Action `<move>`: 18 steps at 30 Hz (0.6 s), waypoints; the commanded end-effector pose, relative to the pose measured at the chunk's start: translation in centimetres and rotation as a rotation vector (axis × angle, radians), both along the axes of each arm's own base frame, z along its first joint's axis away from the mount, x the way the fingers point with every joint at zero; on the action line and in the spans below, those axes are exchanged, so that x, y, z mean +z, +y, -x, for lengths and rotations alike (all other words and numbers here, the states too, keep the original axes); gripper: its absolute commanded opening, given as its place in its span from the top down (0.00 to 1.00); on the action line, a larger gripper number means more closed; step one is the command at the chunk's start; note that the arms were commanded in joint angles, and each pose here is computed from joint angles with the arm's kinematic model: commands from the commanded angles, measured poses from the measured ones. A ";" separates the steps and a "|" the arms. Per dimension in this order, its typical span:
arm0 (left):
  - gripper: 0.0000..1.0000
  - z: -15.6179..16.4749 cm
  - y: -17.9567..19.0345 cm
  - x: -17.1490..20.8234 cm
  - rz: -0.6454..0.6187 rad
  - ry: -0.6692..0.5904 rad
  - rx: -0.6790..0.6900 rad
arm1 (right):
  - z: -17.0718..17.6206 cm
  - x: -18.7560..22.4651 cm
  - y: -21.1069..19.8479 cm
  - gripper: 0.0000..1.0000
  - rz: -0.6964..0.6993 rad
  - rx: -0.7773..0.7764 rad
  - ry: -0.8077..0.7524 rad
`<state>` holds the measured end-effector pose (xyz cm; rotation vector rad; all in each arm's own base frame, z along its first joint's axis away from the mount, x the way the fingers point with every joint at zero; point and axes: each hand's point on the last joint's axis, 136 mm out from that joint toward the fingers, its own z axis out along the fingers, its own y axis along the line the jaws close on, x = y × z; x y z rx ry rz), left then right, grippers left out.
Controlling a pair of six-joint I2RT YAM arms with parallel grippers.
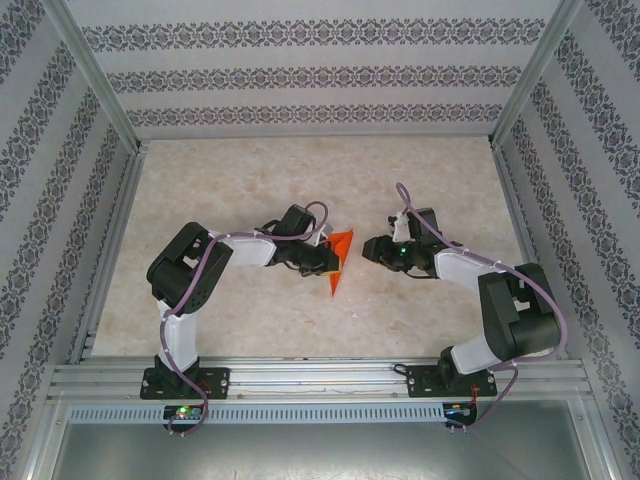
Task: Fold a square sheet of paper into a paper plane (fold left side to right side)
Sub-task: Fold the wing for the fifth time at the center of the table.
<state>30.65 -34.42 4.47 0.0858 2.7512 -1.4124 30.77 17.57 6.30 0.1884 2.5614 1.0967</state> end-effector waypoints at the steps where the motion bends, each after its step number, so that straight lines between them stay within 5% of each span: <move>1: 1.00 -1.1 -0.3 2.3 0.101 -0.026 0.029 | -1.1 0.9 1.6 0.56 -0.055 -0.024 -0.043; 18: 1.00 -1.1 -0.1 1.3 0.152 0.019 0.048 | -2.8 -0.5 4.3 0.56 -0.082 -0.060 -0.014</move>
